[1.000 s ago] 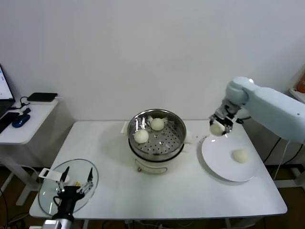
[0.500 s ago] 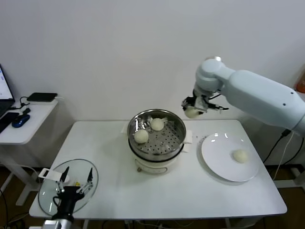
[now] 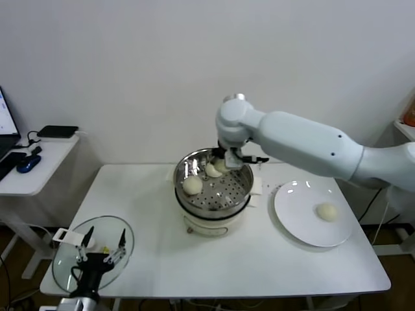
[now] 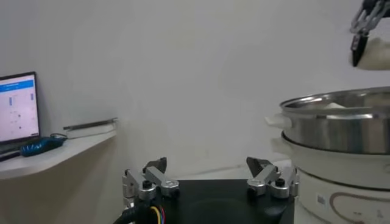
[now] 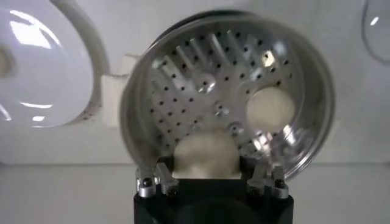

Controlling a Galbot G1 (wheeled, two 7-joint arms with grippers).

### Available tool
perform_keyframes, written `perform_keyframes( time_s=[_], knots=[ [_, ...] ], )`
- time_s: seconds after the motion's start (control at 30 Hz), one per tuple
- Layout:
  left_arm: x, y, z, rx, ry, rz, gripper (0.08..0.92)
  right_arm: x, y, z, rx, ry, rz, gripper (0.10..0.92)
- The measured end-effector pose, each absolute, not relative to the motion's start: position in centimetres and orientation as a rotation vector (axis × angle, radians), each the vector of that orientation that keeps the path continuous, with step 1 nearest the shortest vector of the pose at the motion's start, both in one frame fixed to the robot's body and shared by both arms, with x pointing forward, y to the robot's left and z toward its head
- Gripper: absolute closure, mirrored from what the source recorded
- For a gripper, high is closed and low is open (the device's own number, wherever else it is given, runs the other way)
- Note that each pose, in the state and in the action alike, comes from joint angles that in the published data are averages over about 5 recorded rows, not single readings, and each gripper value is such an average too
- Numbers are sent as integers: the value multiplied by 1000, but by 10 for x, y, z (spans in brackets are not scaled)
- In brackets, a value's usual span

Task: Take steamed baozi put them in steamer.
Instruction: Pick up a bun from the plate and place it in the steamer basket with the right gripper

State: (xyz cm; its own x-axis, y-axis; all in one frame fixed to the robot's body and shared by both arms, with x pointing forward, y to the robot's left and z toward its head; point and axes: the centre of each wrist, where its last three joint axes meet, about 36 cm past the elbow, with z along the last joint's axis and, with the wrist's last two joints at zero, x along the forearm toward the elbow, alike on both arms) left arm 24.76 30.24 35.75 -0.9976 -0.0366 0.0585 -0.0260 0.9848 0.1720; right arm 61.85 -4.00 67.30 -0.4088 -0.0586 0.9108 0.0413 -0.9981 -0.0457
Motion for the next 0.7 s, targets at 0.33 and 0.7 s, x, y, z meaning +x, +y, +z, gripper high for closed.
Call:
perform_keyframes(
  time_s=[0.33,0.7],
  knots=[
    [247,303,353,47,-3054,-269,177,603,-20,645,-1718,-35,-2506,324],
    [245,302,350,42,-3042,-268,177,594,-29,619,-1773,-77,-2468,327]
  ],
)
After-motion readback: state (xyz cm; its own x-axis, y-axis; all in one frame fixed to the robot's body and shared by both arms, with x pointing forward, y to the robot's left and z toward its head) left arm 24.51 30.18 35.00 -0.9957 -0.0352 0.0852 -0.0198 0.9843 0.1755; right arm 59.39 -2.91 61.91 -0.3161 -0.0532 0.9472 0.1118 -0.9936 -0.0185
